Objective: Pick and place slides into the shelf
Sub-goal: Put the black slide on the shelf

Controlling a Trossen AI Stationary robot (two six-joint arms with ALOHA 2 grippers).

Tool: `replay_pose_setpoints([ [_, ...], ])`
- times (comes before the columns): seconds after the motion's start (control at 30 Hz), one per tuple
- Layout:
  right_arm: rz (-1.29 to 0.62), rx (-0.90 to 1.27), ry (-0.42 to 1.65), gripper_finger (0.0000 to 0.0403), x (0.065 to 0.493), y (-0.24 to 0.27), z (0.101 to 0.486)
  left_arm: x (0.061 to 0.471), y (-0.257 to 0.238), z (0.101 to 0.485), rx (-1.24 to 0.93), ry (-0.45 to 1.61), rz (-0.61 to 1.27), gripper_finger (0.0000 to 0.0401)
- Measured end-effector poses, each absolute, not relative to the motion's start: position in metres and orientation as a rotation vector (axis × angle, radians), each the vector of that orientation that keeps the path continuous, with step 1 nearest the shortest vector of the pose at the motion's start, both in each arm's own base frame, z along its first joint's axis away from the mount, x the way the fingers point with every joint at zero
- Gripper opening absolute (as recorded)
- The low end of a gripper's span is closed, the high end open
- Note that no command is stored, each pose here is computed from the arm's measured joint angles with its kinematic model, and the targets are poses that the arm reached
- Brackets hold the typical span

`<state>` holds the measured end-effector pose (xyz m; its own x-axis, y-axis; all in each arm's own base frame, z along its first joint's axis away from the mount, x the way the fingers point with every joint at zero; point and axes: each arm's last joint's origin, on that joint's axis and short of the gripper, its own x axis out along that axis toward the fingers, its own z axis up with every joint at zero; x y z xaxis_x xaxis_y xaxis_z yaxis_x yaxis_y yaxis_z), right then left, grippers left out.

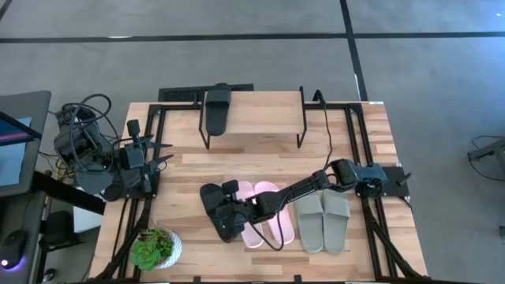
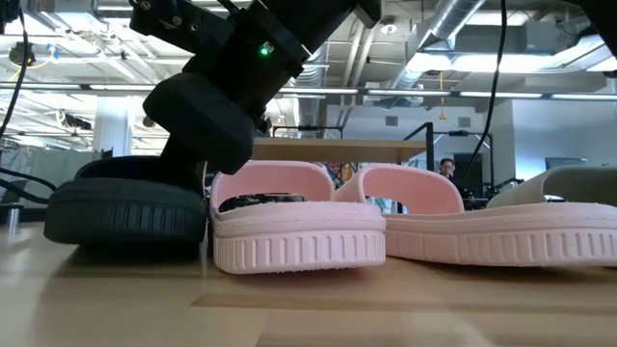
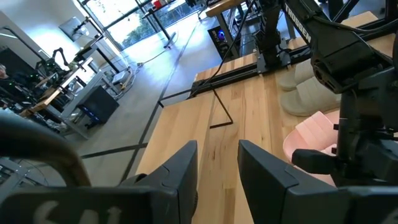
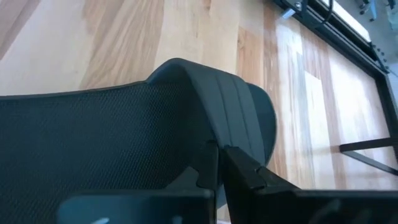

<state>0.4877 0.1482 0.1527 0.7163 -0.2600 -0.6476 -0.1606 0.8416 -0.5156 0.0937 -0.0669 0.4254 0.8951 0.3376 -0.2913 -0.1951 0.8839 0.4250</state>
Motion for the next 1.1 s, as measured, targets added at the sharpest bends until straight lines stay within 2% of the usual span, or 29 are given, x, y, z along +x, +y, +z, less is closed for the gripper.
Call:
replay_pose_setpoints([
  [0.47, -0.112, -0.622, 0.784, 0.0001, 0.487, 0.149, 0.156, 0.094, -0.067, 0.425, 0.399, 0.369, 0.284, 0.0105],
  [1.1, -0.2, -0.711, 0.771, 0.0, 0.492, 0.158, 0.196, 0.094, -0.067, 0.425, 0.4, 0.369, 0.284, 0.0105],
])
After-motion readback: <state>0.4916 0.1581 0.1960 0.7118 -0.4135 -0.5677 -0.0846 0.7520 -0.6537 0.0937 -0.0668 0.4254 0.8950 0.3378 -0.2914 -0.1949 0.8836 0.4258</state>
